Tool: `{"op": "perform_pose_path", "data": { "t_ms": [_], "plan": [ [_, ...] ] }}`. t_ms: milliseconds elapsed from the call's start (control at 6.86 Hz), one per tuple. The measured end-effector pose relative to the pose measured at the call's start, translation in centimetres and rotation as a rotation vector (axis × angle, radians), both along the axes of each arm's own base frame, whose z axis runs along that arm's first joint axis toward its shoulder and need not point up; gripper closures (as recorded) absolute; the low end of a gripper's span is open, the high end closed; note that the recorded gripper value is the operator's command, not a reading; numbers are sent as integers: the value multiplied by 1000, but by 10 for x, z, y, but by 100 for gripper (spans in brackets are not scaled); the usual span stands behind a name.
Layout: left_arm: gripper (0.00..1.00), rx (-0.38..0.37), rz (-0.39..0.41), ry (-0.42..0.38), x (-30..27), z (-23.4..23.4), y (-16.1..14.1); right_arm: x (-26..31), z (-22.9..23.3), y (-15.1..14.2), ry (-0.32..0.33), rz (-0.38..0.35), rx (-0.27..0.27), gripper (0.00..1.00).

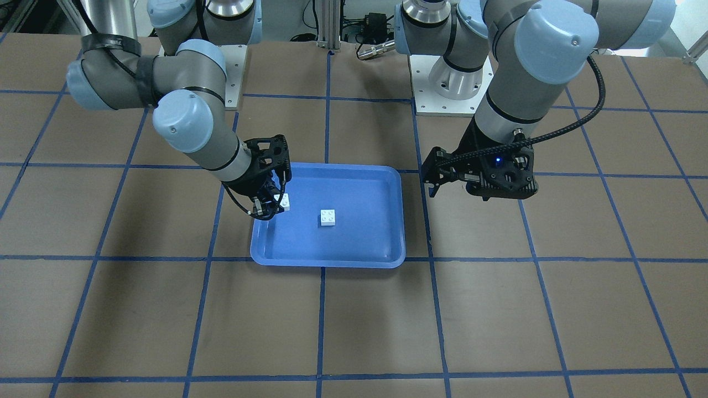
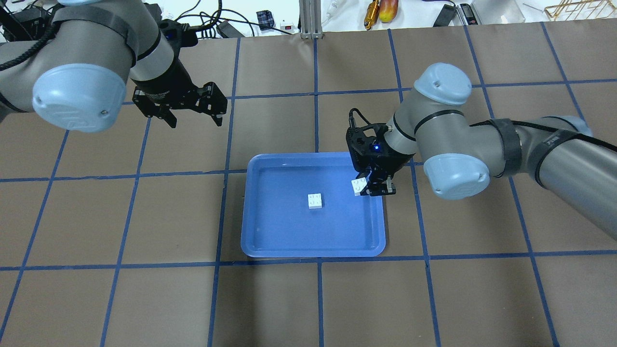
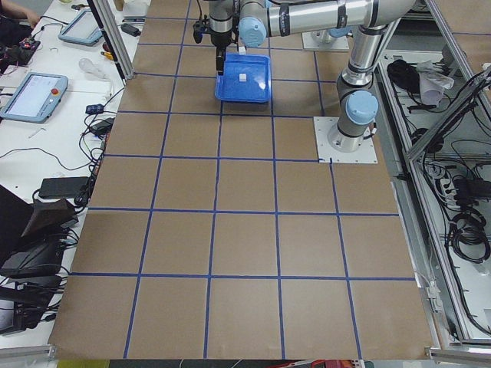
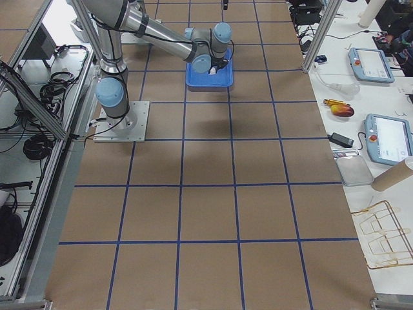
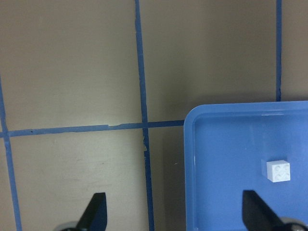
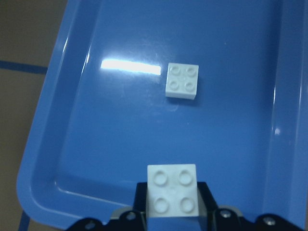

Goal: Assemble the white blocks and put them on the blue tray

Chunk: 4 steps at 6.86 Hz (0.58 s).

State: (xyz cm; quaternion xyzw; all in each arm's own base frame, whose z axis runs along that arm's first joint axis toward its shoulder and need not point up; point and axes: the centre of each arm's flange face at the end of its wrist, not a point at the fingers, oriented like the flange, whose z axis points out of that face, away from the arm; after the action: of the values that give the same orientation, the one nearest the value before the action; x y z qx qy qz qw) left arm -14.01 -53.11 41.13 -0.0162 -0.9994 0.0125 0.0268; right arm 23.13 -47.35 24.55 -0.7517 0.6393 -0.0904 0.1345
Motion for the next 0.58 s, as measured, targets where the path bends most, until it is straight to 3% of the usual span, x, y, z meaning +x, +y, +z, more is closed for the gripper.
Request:
{"op": "perform_pose_path", "data": {
  "t_ms": [583],
  "plan": [
    [0,18,-36,9,-19,-12,6,40,-35,2,-7,-87,-28,100]
  ]
}}
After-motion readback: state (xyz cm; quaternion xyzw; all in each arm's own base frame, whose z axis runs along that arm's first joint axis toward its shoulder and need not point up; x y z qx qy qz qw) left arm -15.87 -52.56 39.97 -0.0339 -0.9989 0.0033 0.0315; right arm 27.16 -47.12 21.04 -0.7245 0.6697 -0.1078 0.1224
